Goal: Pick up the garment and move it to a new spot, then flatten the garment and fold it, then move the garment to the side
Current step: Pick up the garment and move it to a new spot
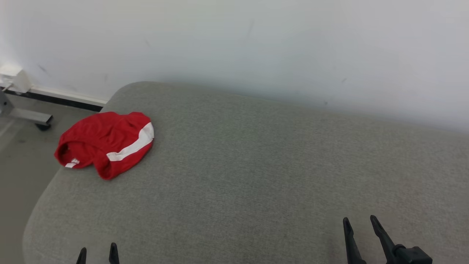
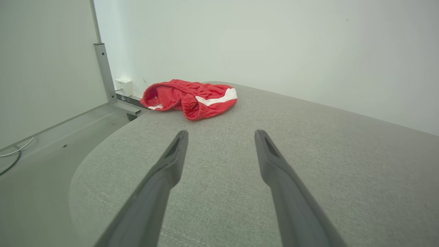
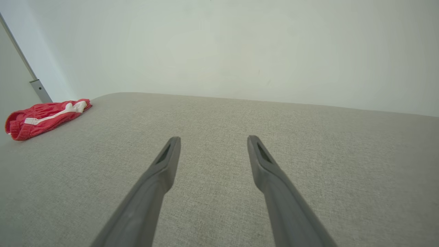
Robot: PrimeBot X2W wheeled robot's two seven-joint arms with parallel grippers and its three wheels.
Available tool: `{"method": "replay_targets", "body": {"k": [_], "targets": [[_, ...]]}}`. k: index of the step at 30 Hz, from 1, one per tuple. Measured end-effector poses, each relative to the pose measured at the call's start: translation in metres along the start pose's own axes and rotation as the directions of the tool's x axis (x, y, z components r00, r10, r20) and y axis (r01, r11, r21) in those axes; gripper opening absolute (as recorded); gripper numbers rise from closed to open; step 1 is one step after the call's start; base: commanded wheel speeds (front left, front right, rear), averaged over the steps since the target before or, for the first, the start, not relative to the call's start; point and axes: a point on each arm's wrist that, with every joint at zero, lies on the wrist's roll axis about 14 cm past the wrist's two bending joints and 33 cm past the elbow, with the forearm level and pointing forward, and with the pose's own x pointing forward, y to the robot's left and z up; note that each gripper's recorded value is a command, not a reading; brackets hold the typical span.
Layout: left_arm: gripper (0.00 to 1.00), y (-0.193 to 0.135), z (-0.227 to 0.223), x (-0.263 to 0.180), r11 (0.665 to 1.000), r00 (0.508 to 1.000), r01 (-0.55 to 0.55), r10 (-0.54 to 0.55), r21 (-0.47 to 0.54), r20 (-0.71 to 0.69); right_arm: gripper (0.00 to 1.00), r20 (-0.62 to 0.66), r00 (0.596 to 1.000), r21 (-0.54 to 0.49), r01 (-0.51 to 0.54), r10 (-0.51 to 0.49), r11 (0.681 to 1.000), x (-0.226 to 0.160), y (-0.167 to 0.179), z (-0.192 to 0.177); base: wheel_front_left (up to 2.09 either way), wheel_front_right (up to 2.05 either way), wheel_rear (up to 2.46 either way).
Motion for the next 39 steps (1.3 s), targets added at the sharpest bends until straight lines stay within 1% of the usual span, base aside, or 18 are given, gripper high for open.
{"method": "replay_targets", "body": {"k": [5,12,17,22,26,29,33,36,39], "targets": [[1.0,0.025,0.0,-0.019,0.997,0.997,-0.084,0.084,0.001,0.0,1.0,-0.01,0.995,0.01,-0.098,0.098,0.995,0.014,0.031,-0.003,0.0,0.0,0.0],[1.0,0.051,0.004,-0.039,0.984,0.984,-0.176,0.176,0.002,0.014,1.0,-0.025,0.98,0.023,-0.195,0.196,0.981,0.025,0.062,-0.008,0.0,0.0,0.0],[1.0,0.059,0.004,-0.046,0.979,0.979,-0.205,0.205,0.002,0.014,1.0,-0.029,0.974,0.024,-0.224,0.225,0.974,0.029,0.072,-0.009,0.0,0.0,0.0],[1.0,0.061,0.005,-0.043,0.977,0.977,-0.212,0.212,-0.007,0.013,1.0,-0.028,0.974,0.025,-0.226,0.226,0.974,0.031,0.072,-0.009,0.0,0.0,0.0],[1.0,0.055,0.005,-0.028,0.981,0.981,-0.192,0.192,-0.001,0.007,1.0,-0.027,0.976,0.026,-0.215,0.216,0.976,0.035,0.066,-0.009,0.0,0.0,0.0],[1.0,0.044,0.012,-0.003,0.988,0.988,-0.153,0.152,0.011,0.025,1.0,-0.03,0.977,0.022,-0.212,0.213,0.977,0.04,0.062,-0.009,0.0,0.0,0.0],[1.0,0.035,0.023,0.037,0.992,0.993,-0.114,0.112,0.046,0.049,1.0,-0.014,0.977,0.017,-0.215,0.215,0.977,0.053,0.057,-0.004,0.0,0.0,0.0],[1.0,0.039,0.023,0.074,0.993,0.993,-0.117,0.116,0.033,0.025,1.0,-0.008,0.979,0.011,-0.204,0.204,0.979,0.06,0.048,-0.003,0.0,0.0,0.0],[1.0,0.049,0.039,0.12,0.991,0.992,-0.129,0.129,0.014,0.003,1.0,0.001,0.981,0.005,-0.194,0.194,0.981,0.068,0.038,-0.002,0.0,0.0,0.0]]}}
